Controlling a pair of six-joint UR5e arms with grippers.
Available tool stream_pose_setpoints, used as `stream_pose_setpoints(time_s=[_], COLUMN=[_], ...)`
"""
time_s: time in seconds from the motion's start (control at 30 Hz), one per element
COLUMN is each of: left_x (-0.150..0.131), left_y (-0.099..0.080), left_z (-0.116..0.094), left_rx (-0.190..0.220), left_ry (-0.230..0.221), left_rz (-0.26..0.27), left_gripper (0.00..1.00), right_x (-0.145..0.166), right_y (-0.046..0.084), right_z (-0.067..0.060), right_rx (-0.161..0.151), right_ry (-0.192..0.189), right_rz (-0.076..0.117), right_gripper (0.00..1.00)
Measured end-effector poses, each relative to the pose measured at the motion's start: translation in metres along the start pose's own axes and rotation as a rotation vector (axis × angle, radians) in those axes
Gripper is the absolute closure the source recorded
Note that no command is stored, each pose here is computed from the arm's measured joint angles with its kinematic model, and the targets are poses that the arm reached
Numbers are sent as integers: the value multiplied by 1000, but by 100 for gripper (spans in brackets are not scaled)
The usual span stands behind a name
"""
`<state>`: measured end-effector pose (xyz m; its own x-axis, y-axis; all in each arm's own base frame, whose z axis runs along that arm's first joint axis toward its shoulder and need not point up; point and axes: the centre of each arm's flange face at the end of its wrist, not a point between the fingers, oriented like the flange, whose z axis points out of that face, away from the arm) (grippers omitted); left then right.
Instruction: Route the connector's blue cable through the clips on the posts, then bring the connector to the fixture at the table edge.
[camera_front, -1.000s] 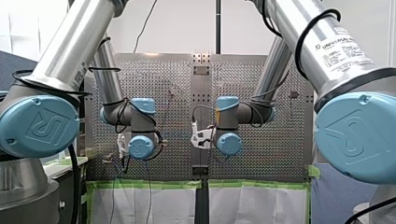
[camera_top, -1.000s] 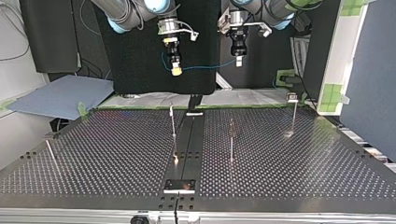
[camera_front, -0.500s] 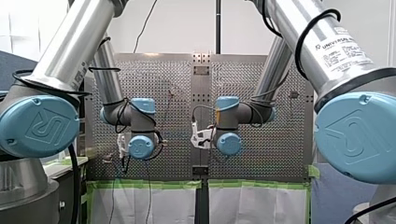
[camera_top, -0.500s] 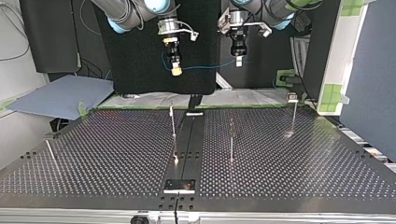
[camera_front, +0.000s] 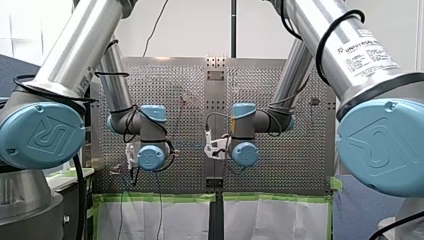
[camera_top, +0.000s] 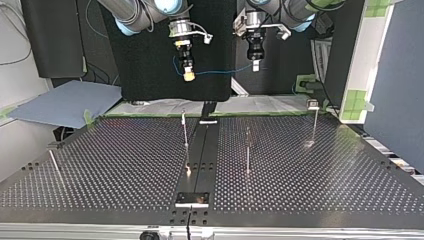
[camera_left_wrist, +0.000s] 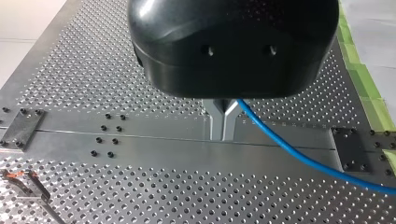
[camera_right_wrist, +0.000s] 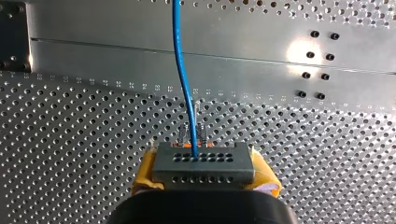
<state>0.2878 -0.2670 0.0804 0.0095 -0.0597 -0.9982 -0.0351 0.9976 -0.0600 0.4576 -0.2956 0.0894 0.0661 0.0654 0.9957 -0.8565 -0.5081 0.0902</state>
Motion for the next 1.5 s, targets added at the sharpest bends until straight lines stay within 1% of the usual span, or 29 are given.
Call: stream_pose_setpoints(time_s=[1.03,1.1,1.23,1.33,1.5], left_x=[0,2,12,17,18], left_y=[0,-1,-2,-1,-1], left_z=[0,-2,-5,-6,-7], left_rx=[1,9,27,30,31], left_ry=[1,5,27,37,40], left_rz=[1,4,18,24,26], left_gripper=[100,100,100,100,100], right_x=[0,1,1,1,1], right_y=[0,0,0,0,0], right_z=[0,0,1,1,1], right_rx=[0,0,0,0,0], right_ry=[0,1,1,1,1], right_rz=[0,0,0,0,0], right_gripper=[100,100,100,100,100])
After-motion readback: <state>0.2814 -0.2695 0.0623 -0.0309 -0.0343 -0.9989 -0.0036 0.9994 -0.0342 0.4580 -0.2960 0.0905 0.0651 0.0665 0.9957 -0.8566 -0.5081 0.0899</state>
